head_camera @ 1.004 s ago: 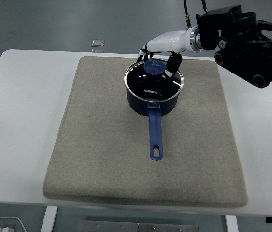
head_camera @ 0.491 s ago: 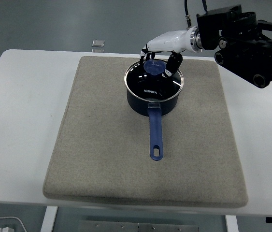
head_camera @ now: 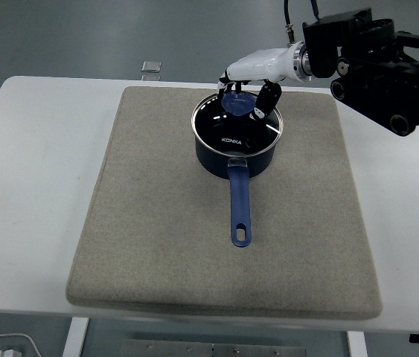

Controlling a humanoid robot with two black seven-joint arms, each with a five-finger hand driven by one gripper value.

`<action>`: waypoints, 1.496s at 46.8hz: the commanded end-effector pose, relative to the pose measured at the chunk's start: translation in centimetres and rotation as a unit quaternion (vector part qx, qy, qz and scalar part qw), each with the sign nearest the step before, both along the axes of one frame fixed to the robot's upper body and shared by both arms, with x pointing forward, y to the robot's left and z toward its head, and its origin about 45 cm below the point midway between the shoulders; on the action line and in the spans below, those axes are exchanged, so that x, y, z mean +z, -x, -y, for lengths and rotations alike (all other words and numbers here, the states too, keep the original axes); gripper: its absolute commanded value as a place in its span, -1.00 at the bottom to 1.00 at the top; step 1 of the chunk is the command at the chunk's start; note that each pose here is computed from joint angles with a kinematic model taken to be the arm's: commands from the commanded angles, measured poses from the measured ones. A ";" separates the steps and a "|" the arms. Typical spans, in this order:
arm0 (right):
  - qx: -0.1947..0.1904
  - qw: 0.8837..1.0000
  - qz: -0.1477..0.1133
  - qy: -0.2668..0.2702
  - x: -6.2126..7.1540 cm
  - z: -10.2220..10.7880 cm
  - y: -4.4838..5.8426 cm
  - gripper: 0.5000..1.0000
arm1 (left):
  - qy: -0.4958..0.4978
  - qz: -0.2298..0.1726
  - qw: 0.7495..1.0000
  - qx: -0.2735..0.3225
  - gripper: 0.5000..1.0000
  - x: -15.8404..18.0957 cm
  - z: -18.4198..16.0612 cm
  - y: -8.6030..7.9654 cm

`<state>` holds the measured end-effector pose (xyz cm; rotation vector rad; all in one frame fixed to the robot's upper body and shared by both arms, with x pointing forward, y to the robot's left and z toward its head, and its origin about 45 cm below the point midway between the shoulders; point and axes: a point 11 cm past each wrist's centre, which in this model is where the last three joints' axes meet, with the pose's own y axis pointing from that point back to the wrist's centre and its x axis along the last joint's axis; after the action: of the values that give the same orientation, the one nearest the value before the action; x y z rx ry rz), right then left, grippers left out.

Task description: Lift the pot lid and place it to the right of the pot.

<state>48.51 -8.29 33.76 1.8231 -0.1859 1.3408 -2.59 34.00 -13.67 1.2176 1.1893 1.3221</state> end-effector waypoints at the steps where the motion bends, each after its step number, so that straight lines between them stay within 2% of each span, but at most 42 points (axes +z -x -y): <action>1: 0.000 1.000 0.000 0.000 0.0 0.0 0.0 -0.25 | 0.000 0.000 1.000 0.000 1.00 0.0 0.0 0.0; 10: 0.001 1.000 -0.002 0.001 0.0 -0.1 0.0 -0.52 | 0.001 0.000 1.000 0.000 1.00 0.0 0.0 0.0; 15: 0.001 1.000 -0.002 0.000 0.1 -0.1 0.0 -0.56 | 0.000 0.000 1.000 0.000 1.00 0.0 0.0 0.0; 21: 0.000 1.000 -0.005 0.003 0.1 -0.1 0.1 -0.81 | 0.001 0.000 1.000 0.000 1.00 0.0 0.0 0.0; 24: 0.000 1.000 -0.007 0.003 0.2 0.0 0.1 -0.85 | 0.000 0.000 1.000 0.000 1.00 0.0 0.0 0.0; 27: 0.000 1.000 -0.006 0.003 0.3 -0.1 0.0 -0.98 | 0.001 0.000 1.000 0.000 1.00 0.0 0.0 0.0; 59: -0.012 1.000 -0.015 0.005 0.9 0.6 -0.2 -0.97 | 0.001 0.000 1.000 0.000 1.00 0.0 0.0 0.0; 64: -0.013 1.000 -0.010 0.003 2.0 0.5 -0.4 -0.97 | 0.000 0.000 1.000 0.000 1.00 0.0 0.0 0.0; 70: -0.020 1.000 -0.015 0.009 3.0 1.1 -0.5 -0.97 | 0.001 0.000 1.000 0.000 1.00 0.0 0.0 0.0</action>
<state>48.91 -8.97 36.16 1.8212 -0.1870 1.2901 -2.59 34.00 -13.67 1.2174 1.1895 1.3219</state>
